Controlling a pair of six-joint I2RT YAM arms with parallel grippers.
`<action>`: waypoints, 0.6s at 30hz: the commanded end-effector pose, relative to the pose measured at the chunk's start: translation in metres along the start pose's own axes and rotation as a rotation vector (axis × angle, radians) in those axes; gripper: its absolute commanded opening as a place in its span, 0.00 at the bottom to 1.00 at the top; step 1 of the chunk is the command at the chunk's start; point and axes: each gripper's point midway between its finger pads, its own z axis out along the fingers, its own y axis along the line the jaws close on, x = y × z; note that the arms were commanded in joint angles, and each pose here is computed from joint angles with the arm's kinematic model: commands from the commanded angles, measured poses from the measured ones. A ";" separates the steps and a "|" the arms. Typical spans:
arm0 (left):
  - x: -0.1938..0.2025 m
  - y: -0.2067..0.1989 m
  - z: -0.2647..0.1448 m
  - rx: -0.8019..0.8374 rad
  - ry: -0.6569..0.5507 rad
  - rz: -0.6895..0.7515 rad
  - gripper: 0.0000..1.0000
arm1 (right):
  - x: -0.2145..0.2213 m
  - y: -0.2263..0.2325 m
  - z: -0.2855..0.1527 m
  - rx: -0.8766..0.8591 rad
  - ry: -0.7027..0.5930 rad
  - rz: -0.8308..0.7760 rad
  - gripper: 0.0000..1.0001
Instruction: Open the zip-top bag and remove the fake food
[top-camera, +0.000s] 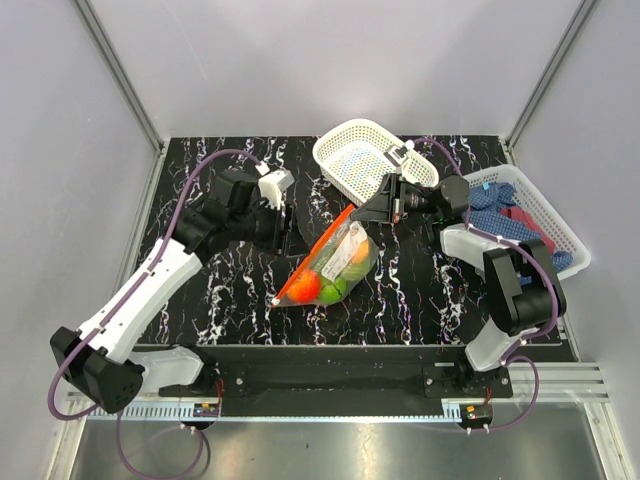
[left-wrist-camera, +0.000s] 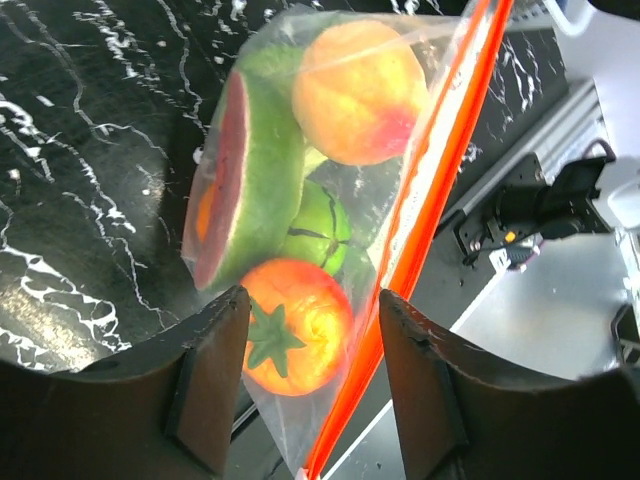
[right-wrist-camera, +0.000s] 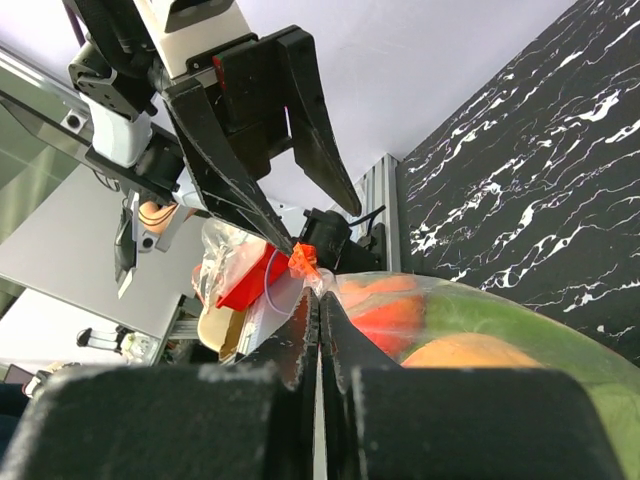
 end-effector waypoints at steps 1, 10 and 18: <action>-0.011 -0.019 -0.004 0.111 -0.048 0.098 0.56 | -0.004 0.024 -0.001 -0.029 -0.003 -0.131 0.00; -0.004 -0.021 0.004 0.162 -0.049 0.090 0.57 | -0.002 0.020 -0.002 -0.020 -0.007 -0.120 0.00; -0.003 -0.013 0.017 0.149 -0.026 0.091 0.43 | -0.005 0.021 -0.001 -0.018 -0.006 -0.120 0.00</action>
